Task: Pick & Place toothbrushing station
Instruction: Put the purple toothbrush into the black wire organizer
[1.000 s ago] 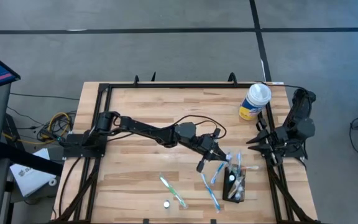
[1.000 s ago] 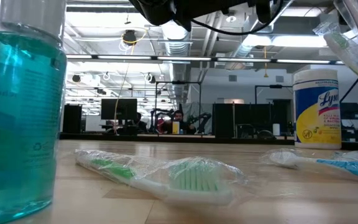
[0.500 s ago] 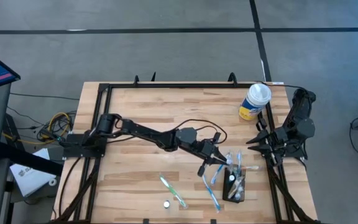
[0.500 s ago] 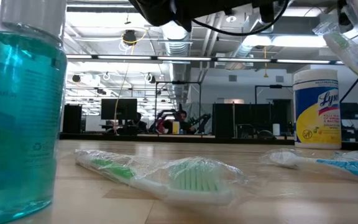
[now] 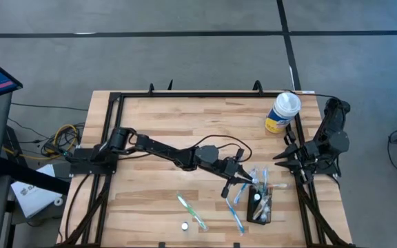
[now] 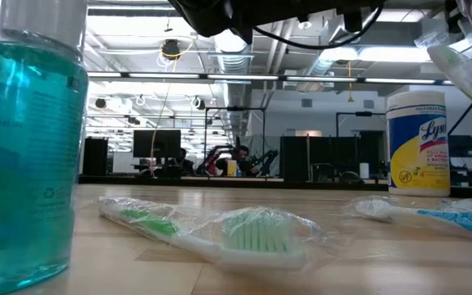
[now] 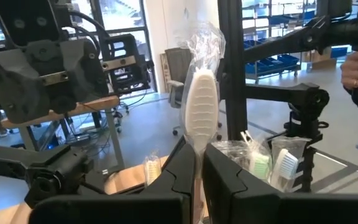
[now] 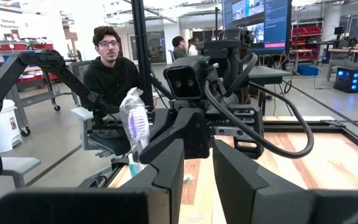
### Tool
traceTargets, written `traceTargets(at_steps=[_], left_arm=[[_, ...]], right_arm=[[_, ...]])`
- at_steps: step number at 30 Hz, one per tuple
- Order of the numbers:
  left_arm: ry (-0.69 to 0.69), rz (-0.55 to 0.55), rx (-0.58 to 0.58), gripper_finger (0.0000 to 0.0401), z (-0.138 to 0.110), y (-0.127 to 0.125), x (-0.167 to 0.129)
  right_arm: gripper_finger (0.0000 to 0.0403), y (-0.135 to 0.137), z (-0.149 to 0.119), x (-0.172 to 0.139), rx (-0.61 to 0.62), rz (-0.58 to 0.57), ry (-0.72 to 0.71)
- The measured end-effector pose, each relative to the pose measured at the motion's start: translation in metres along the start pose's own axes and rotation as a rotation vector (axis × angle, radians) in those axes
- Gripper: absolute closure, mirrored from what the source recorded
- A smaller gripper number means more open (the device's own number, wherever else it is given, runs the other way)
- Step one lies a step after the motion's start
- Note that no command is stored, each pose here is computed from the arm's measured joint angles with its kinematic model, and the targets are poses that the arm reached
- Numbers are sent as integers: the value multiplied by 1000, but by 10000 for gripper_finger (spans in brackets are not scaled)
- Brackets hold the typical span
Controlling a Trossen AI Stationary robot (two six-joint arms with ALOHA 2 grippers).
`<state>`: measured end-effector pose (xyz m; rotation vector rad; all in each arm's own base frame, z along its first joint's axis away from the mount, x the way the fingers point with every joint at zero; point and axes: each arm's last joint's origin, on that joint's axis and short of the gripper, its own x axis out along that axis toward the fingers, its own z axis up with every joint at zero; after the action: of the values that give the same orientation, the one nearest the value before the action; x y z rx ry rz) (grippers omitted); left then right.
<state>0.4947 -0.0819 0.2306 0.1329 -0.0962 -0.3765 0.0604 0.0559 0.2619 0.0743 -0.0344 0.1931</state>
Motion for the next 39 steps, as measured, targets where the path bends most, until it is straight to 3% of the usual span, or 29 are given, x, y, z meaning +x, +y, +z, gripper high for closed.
traceTargets(at_steps=[9, 19, 30, 39], left_arm=[[21, 27, -17, 395, -36, -2, 6], [22, 42, -19, 395, -37, -2, 6], [56, 44, -59, 395, -65, -2, 9], [57, 45, -72, 395, -65, -2, 8]], right_arm=[[326, 0, 0, 0, 0, 0, 0], [326, 0, -1, 0, -7, 0, 7], [326, 0, -2, 0, -12, 0, 12], [326, 0, -2, 0, -14, 0, 14]])
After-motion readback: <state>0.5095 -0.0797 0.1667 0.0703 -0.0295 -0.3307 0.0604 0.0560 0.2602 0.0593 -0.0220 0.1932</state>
